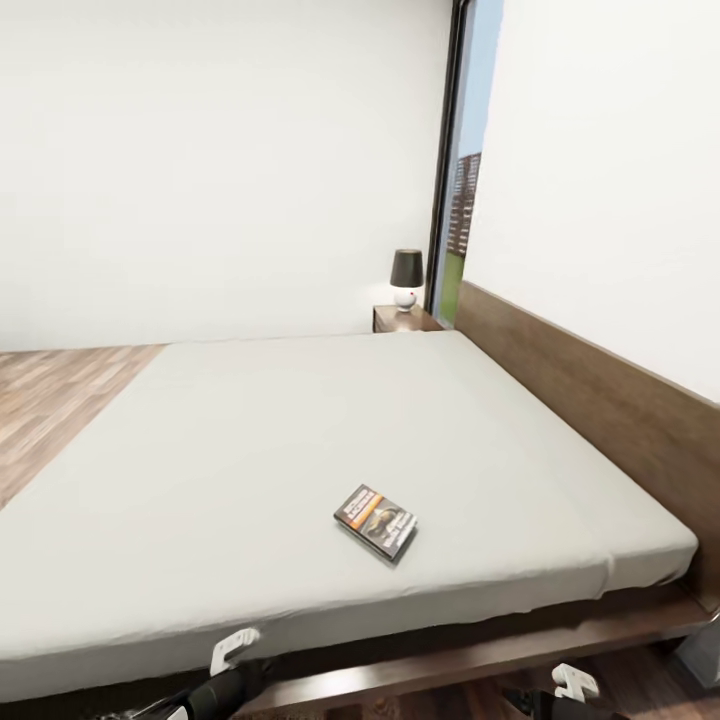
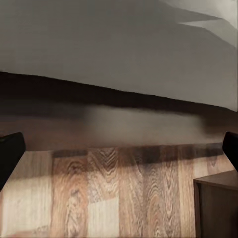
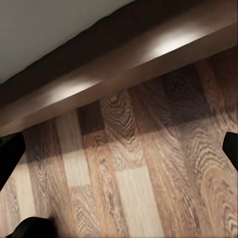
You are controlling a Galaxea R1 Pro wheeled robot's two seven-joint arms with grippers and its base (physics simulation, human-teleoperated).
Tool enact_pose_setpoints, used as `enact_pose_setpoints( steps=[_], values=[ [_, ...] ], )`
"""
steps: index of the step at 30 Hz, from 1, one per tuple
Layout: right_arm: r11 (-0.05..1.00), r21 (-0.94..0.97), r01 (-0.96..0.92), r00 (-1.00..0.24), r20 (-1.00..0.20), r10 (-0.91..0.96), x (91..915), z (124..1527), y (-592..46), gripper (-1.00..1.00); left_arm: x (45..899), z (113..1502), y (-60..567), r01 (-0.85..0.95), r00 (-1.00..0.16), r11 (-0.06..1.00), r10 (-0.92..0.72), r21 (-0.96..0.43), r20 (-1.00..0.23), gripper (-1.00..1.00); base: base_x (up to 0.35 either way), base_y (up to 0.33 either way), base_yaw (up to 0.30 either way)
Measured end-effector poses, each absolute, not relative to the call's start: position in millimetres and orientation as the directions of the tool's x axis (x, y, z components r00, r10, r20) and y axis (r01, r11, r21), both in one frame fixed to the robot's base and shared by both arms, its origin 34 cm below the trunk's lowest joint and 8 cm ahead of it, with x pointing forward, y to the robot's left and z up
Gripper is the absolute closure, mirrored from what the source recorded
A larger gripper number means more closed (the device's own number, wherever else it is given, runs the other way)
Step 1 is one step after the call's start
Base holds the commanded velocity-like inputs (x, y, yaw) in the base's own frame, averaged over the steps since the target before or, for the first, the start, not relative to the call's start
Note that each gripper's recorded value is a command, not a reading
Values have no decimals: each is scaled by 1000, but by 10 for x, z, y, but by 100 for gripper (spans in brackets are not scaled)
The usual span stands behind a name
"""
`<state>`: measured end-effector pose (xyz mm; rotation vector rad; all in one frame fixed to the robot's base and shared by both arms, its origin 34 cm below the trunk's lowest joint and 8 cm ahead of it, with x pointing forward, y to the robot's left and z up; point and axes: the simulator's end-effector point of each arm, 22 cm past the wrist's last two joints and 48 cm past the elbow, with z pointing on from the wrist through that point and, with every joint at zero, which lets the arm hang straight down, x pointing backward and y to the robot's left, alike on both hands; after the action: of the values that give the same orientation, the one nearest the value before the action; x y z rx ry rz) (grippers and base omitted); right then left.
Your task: In the bedroom, move the book from the bed onto either nightstand, and place the two sandals side by side next to the bed.
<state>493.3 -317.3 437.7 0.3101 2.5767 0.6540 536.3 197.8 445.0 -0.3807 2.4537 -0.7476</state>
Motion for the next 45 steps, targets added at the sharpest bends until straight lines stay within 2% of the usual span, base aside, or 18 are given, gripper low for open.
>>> enact_pose_setpoints(
  steps=[20,45],
  values=[
    [862,496,107,-872,-369,321,4903,4337,-3174,-100,5332,4404,1978,-114,-818,806,-408,-581,-406,-100,0,0,262],
    [858,501,113,-873,-362,326,4898,4447,-3166,-100,5353,4523,1975,-113,-818,806,-408,-581,-406,-100,0,0,5]
  ],
)
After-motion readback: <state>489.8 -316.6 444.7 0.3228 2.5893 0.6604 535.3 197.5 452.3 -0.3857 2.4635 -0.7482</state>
